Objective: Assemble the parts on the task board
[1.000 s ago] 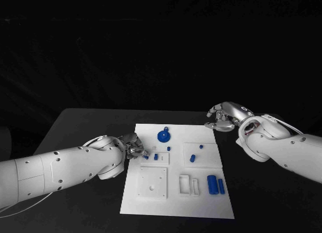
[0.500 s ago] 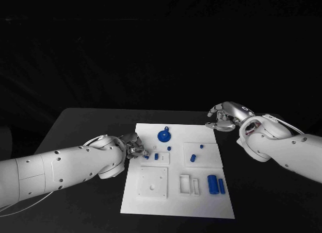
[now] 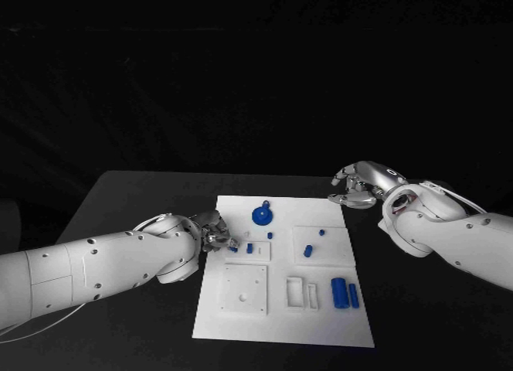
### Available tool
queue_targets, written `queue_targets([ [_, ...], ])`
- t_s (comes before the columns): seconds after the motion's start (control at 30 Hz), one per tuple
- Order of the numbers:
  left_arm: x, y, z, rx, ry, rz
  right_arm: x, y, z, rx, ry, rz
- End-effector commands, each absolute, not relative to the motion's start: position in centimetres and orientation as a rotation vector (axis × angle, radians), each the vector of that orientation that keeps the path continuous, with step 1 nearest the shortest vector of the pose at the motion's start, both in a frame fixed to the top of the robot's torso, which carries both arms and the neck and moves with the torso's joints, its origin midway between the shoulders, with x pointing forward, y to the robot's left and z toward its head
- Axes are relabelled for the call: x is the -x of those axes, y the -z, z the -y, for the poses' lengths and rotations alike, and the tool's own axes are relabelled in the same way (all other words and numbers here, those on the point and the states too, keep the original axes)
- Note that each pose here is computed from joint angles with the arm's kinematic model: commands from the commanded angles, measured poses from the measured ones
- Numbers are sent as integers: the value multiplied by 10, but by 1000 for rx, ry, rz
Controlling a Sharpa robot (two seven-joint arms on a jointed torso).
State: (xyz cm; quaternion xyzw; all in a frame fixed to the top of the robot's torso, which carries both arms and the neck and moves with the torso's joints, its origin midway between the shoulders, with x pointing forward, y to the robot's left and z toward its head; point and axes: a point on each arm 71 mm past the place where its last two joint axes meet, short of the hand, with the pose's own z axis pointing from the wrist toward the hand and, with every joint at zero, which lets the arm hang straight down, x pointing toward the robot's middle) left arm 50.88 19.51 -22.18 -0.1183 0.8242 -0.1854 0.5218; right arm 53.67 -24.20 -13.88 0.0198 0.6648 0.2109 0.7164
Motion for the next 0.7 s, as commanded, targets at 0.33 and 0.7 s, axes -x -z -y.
queue_targets([
  [0.33,-506,229,-197,254,411,-2024,-537,139,241,-29,-471,-1479],
  [0.7,-505,230,-197,245,409,-2031,-537,140,241,-29,-472,-1480],
])
